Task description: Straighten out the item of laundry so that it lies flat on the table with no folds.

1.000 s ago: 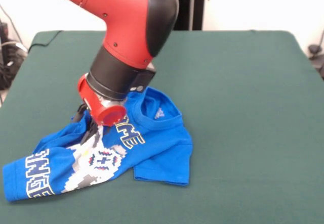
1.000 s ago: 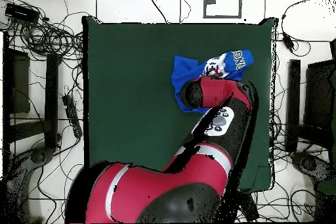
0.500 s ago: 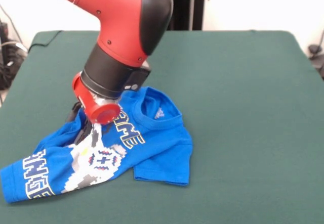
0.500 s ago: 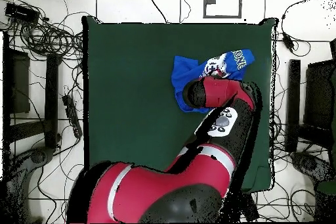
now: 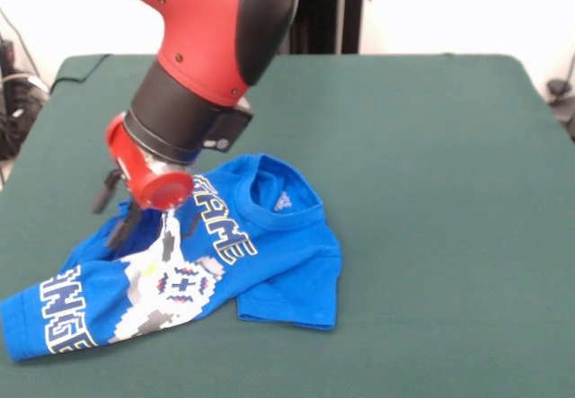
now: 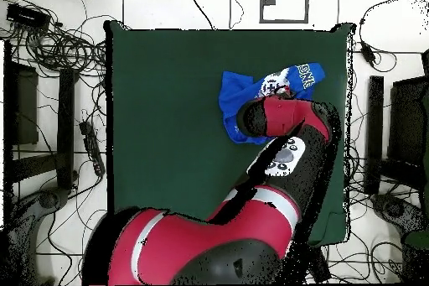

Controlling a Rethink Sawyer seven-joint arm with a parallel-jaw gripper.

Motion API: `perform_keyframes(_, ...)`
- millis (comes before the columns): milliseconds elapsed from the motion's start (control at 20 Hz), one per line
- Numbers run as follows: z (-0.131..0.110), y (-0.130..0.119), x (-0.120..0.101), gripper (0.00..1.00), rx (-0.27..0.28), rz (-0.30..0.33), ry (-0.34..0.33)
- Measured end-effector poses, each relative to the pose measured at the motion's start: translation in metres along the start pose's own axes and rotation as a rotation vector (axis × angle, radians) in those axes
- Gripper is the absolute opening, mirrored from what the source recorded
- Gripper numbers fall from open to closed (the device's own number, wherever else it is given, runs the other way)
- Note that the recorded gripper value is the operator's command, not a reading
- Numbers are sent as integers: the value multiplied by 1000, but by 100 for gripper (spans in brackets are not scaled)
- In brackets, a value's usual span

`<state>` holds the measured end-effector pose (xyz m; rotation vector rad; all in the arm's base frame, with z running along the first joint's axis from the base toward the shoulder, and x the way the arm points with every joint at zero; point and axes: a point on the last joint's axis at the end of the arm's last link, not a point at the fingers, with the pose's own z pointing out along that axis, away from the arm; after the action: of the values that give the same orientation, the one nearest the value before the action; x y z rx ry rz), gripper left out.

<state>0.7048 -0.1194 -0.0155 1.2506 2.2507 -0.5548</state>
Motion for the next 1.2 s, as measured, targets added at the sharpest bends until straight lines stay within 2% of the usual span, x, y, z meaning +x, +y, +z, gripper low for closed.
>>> perform_keyframes(200, -9, -9, -23, 100, 39, -65, -97)
perform_keyframes(400, -13, -8, -32, 100, 36, -64, -112)
perform_keyframes(700, -6, -8, -48, 100, -2, 24, -56)
perform_keyframes(1100, 10, -7, -82, 100, -97, 175, 55)
perform_keyframes(1200, 10, -5, -84, 100, -106, 184, 66)
